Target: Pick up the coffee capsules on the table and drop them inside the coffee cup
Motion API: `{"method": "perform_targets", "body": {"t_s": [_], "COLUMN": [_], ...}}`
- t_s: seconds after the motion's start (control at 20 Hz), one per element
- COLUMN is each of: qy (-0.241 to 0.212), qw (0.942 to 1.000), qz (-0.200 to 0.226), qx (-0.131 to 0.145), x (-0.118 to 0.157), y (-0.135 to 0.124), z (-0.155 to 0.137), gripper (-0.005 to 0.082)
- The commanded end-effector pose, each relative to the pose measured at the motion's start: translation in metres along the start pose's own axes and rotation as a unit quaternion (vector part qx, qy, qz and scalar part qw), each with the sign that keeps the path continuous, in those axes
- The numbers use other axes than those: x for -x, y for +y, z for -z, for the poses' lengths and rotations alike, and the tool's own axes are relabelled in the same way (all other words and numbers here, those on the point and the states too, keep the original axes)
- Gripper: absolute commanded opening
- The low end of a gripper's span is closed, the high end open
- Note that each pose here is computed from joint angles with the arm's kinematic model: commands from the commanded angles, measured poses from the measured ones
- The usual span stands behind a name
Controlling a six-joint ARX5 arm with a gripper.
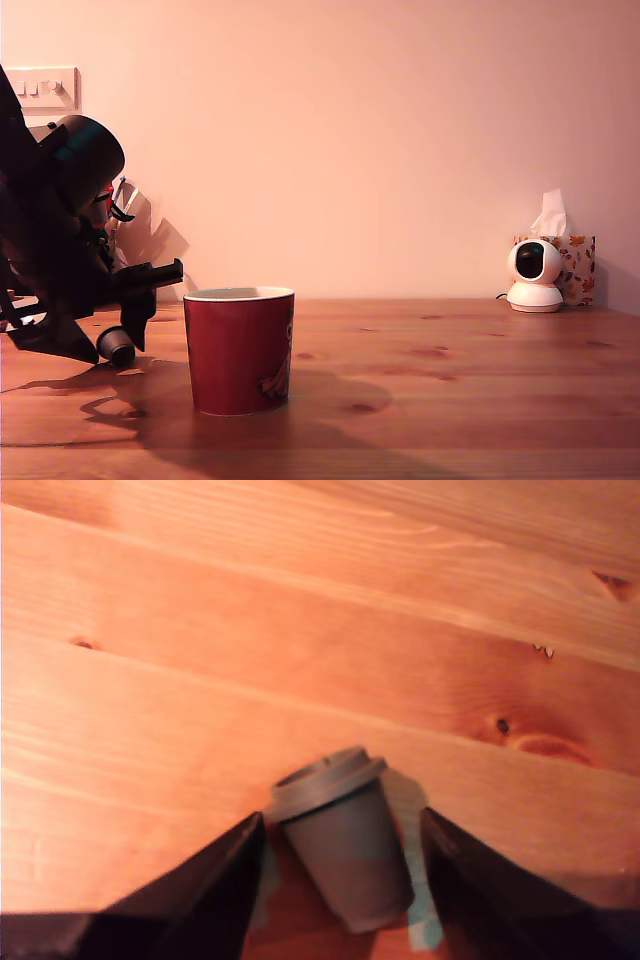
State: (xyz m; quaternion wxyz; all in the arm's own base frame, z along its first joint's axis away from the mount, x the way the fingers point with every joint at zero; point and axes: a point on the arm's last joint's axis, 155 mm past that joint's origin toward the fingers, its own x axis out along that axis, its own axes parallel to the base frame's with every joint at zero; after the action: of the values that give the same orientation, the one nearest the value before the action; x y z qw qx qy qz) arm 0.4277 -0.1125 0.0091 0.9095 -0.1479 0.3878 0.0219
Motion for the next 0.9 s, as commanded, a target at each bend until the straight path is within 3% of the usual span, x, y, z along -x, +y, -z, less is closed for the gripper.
{"method": "perform_targets", "body": {"t_s": [0.0,0.25,0.5,0.65,0.85], "qy": [0.012,0.012,0.015,0.018,0.022], "qw": [0.9999,0.9999,0.9999,0.999,0.9987], "qz": [-0.006,-0.005,0.002,0.015,0.02], "qx": [-0.003,-0.003,-0.003,-0.038,-0.042], "x": [-0.007,-0.007,-0.006,-0.004,0.0], "y": [0.004,0.004,0.001,-0.004,-0.006], "z": [0.008,0.008,0.009,0.009,0.009], "gripper": [0.0293,0.0196,0.0192,0.0192,0.0191]}}
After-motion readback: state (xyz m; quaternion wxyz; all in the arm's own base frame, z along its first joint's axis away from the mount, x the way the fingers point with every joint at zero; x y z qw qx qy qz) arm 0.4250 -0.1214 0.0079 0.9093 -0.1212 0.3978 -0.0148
